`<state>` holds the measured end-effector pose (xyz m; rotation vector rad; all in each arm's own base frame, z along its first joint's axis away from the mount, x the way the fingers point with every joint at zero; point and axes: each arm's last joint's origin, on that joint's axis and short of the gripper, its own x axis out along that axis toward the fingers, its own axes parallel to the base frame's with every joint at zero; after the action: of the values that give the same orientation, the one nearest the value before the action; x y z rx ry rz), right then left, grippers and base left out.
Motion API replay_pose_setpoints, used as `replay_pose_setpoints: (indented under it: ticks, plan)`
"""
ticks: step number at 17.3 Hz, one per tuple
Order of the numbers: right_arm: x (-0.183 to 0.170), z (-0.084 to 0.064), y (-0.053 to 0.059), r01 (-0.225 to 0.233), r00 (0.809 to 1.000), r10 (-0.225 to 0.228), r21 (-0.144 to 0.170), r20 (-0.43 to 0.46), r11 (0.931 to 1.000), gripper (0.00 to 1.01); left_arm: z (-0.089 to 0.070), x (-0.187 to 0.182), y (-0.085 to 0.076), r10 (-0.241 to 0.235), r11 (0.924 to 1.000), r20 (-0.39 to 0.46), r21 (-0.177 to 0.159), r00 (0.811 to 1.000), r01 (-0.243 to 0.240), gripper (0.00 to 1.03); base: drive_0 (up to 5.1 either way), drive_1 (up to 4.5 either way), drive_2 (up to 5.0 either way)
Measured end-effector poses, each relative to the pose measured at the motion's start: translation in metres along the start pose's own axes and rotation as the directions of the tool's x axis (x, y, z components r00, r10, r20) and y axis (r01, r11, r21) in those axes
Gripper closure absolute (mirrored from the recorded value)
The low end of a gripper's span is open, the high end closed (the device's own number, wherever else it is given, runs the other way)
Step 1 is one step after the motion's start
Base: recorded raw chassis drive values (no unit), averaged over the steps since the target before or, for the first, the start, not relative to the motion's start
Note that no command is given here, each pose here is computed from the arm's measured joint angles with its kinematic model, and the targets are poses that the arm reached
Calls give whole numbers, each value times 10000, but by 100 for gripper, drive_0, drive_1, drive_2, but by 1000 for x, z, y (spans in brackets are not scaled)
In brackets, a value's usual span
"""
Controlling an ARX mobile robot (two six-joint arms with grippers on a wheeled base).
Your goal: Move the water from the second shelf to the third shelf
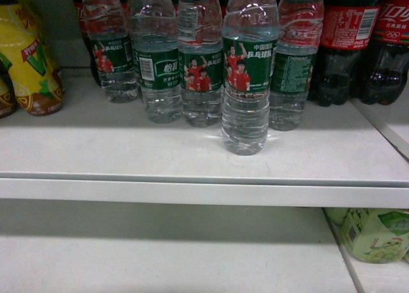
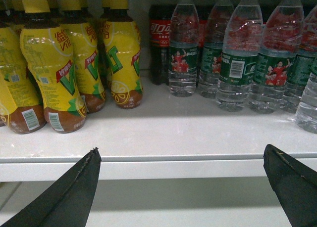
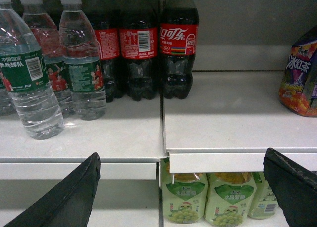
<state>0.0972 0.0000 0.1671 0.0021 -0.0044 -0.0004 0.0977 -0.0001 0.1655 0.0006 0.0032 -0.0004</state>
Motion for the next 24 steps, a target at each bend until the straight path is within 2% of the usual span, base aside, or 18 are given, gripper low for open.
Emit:
replay_pose_setpoints:
  ticks: [14,15,16,17,18,19,20,22,24]
  plan:
    - [0,0,0,0,10000,0,0,0,10000,3,0,0,0,4,10000,4,0,10000,-4,5,0,0,0]
    - [0,-2,-1,214,9978,-200,224,-628,9995,3,0,0,0,4,10000,0,0,10000,-4,5,0,0,0]
    - [6,1,-6,536,9884,-424,739,-1458,9958,3,0,0,0,-8,10000,8,0,10000,8,5,0,0,0]
    - [14,15,-15,942,9885,-818,945,-1274,9911,3,0,0,0,4,10000,0,0,10000,-4,5,0,0,0]
    - [23,40,-24,1061,9934,-1011,970,-550,9896,3,0,0,0,0,10000,4,0,10000,0,5,0,0,0]
    - [34,65,-31,993,9948,-1008,837,145,9915,3,0,0,0,0,10000,4,0,10000,0,5,0,0,0]
    - [48,80,-35,896,9950,-922,681,373,9936,3,0,0,0,0,10000,4,0,10000,0,5,0,0,0]
    - [70,89,-35,580,9981,-590,554,166,9968,3,0,0,0,0,10000,4,0,10000,0,5,0,0,0]
    - [81,83,-17,-307,9992,312,236,-254,9993,3,0,0,0,-4,10000,4,0,10000,4,5,0,0,0]
